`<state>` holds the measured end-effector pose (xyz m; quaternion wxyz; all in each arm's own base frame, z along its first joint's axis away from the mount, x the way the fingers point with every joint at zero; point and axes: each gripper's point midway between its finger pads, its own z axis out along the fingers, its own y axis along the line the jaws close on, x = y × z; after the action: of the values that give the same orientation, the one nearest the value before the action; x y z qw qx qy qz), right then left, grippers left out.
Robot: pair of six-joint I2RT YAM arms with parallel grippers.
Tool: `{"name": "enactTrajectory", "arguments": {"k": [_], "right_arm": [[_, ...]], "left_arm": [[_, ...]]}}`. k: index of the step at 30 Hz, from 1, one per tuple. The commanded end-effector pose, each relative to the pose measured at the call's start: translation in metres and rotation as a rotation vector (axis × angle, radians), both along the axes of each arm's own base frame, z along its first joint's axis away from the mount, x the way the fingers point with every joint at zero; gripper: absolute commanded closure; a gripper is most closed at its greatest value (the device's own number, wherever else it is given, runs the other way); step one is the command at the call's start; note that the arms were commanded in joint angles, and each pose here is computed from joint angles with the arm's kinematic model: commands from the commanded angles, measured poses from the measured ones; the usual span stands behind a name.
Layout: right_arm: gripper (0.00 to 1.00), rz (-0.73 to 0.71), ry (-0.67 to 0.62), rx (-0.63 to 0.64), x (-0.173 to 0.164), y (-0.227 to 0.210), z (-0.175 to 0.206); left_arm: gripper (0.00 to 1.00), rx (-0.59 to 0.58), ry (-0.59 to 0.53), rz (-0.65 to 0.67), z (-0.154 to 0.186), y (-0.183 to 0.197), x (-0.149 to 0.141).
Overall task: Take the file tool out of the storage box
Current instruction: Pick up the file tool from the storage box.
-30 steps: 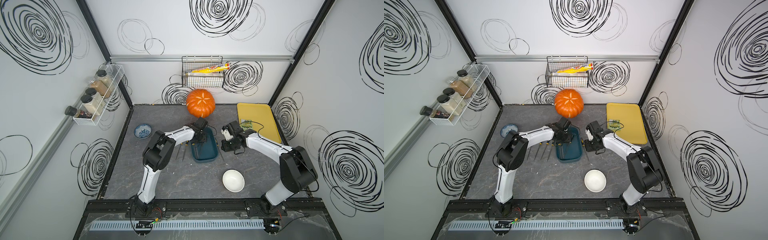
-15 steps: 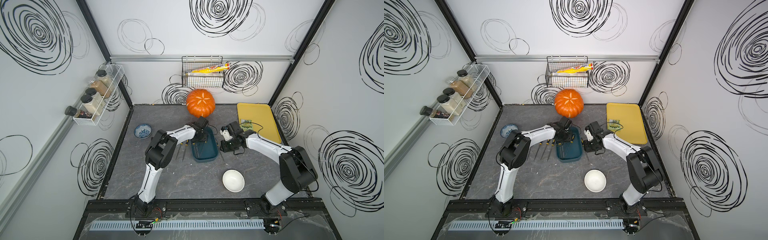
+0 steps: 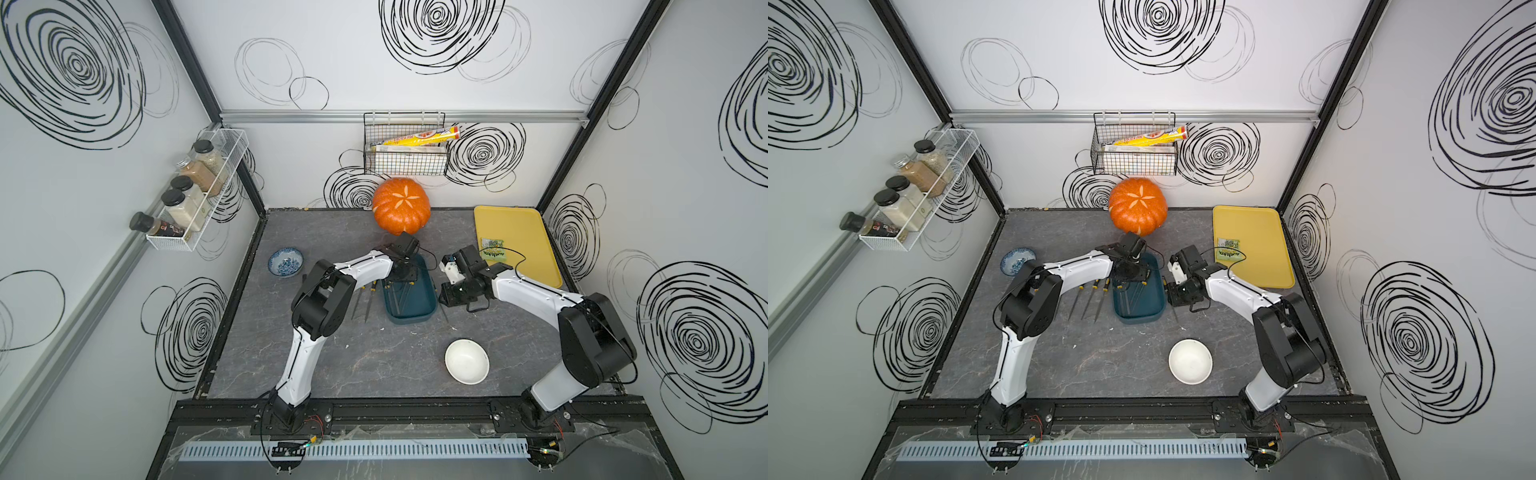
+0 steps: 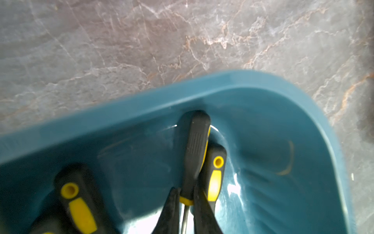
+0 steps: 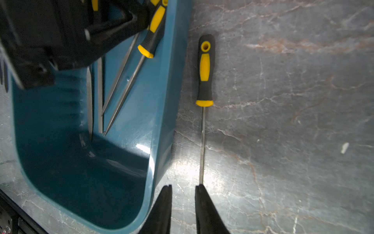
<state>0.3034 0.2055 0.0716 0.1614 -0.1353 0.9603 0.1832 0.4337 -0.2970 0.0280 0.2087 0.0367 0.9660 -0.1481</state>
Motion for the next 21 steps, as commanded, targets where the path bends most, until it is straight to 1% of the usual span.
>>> {"name": "enactTrajectory", "arguments": {"k": [1, 4, 10, 12, 14, 16, 19, 21], "right_arm": [[0.75, -0.014, -0.092, 0.049, 0.008, 0.002, 0.023], [0.75, -0.024, -0.142, 0.074, 0.01, 0.002, 0.034], [0.75, -0.035, -0.237, 0.139, 0.014, 0.005, 0.059], [0.75, -0.029, -0.267, 0.176, 0.014, 0.008, 0.069], [0.74, 0.001, -0.298, 0.237, 0.01, 0.015, 0.081], [0.68, 0.039, -0.332, 0.335, 0.003, 0.026, 0.097], [0.53, 0.093, -0.369, 0.502, -0.009, 0.042, 0.12], [0.48, 0.135, -0.368, 0.575, -0.014, 0.051, 0.129]], "left_arm": [[1.0, -0.082, -0.04, -0.029, 0.026, -0.002, -0.004], [1.0, -0.162, -0.093, -0.037, 0.053, -0.005, -0.002], [1.0, -0.273, -0.197, -0.054, 0.086, -0.005, -0.006], [1.0, -0.311, -0.22, -0.06, 0.094, -0.005, -0.005], [1.0, -0.373, -0.243, -0.074, 0.104, -0.006, -0.008], [1.0, -0.467, -0.279, -0.08, 0.12, -0.004, -0.01], [1.0, -0.588, -0.331, -0.118, 0.146, -0.004, -0.015], [1.0, -0.65, -0.393, -0.128, 0.166, -0.001, -0.022]]}}
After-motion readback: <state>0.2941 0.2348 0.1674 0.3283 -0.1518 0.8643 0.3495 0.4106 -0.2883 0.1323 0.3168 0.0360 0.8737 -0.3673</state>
